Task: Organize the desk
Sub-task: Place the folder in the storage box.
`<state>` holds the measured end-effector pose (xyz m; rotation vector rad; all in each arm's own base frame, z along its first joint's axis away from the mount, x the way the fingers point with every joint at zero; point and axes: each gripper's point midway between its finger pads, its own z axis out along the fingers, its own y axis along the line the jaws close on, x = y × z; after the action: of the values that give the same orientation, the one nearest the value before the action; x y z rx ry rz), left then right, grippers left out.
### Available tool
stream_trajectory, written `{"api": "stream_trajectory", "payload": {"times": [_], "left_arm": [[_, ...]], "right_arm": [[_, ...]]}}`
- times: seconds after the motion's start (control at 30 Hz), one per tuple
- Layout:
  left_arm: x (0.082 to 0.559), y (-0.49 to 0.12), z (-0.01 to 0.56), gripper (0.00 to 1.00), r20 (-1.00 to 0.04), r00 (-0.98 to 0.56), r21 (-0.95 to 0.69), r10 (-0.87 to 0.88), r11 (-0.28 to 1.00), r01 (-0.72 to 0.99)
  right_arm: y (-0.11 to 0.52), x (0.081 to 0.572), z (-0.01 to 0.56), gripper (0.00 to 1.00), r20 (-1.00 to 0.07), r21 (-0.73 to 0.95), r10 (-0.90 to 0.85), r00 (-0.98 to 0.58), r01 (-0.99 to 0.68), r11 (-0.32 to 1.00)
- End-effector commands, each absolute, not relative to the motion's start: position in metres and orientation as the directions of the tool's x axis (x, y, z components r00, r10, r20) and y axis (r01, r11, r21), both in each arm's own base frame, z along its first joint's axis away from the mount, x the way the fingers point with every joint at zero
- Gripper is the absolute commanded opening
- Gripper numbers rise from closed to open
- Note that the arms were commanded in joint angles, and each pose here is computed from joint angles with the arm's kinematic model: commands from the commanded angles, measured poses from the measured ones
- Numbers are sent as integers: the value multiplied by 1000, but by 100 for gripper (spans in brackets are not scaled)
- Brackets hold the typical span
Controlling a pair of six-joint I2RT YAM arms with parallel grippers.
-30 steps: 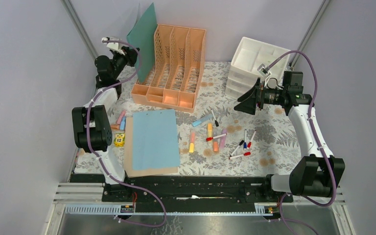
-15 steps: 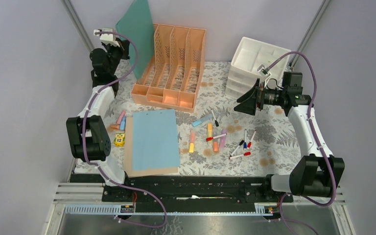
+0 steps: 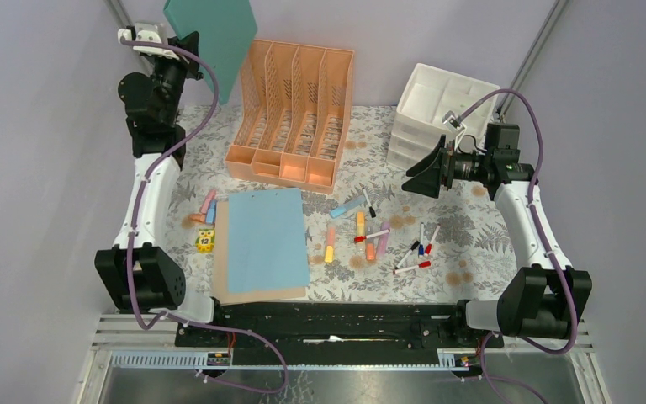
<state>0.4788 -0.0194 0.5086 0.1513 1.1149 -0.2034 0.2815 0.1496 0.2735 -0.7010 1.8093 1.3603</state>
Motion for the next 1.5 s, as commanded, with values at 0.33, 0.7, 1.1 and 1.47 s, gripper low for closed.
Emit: {"api": "stream_trajectory", "payload": {"times": [0.33, 0.7, 1.1, 1.47], "left_arm": [[500, -22, 497, 0, -923, 382, 50, -52, 966, 253], [547, -26, 437, 0, -953, 298, 40, -53, 953, 299], [566, -33, 355, 0, -952, 292, 41, -87, 914, 405], [564, -32, 302, 0, -960, 247, -3, -130, 890, 456]], "right_arm": [[151, 272, 285, 100, -849, 516, 22, -528, -818, 254], [151, 272, 284, 100, -847, 518, 21, -530, -817, 254], [150, 273, 281, 100, -843, 523, 21, -537, -812, 260], [150, 276, 278, 100, -836, 535, 22, -549, -803, 262]]}}
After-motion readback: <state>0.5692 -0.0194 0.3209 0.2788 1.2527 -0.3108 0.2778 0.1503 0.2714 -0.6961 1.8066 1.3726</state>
